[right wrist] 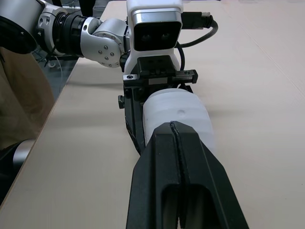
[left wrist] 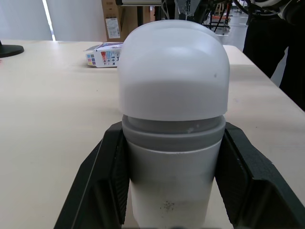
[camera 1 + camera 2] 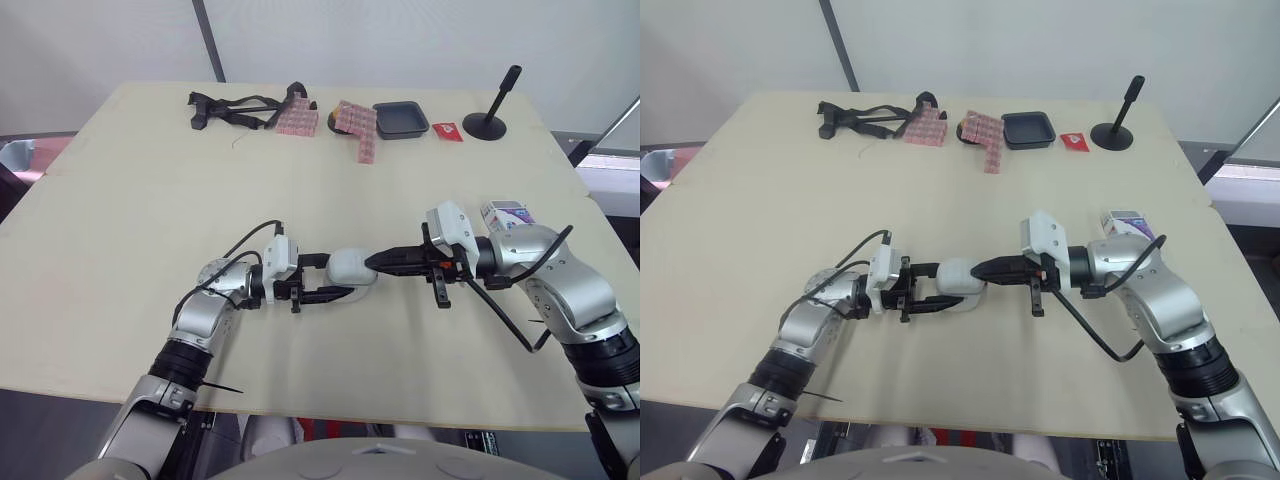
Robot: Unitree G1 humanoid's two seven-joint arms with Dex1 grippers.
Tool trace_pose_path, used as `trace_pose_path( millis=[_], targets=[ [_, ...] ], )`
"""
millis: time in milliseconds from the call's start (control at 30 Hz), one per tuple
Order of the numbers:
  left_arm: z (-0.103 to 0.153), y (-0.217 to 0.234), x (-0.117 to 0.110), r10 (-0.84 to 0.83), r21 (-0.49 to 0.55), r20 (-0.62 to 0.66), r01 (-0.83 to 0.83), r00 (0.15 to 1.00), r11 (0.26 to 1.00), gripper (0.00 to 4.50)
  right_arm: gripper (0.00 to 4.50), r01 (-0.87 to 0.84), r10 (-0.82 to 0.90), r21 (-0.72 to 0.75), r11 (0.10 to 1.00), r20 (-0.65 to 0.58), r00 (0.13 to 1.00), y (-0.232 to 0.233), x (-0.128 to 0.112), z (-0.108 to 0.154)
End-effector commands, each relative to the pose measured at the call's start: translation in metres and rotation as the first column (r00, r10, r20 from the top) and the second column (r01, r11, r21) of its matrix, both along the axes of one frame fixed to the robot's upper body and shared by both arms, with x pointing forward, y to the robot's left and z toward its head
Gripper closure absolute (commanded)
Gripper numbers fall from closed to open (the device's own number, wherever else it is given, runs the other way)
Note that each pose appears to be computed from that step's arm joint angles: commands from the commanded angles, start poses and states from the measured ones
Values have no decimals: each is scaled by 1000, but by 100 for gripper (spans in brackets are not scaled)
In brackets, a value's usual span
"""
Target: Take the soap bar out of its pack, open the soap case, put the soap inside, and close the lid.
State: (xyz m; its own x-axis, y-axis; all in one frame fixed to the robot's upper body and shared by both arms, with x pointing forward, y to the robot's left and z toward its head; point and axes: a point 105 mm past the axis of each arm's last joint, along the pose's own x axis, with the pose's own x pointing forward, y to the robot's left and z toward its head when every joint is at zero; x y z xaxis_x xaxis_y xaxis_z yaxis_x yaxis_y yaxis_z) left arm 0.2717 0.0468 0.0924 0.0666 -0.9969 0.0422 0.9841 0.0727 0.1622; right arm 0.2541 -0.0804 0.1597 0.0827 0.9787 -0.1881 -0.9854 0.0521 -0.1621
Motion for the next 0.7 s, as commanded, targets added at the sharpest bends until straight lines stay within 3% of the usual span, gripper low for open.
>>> trace_pose_path(
  millis=[33,367,700],
  targets=[
    [-2,-3,-4,-23,24,5,23,1000,999,258,448,-25,26,-5,1000,40,999,2,-3,6],
    [-2,-3,-4,-23,25,7,23,1000,999,258,448,-6,3,67,998,46,999,12,2,19],
    [-2,-3,-5,-21,25,8,20,1000,999,258,448,-36,38,-33,999,56,998,14,0,1]
  ],
)
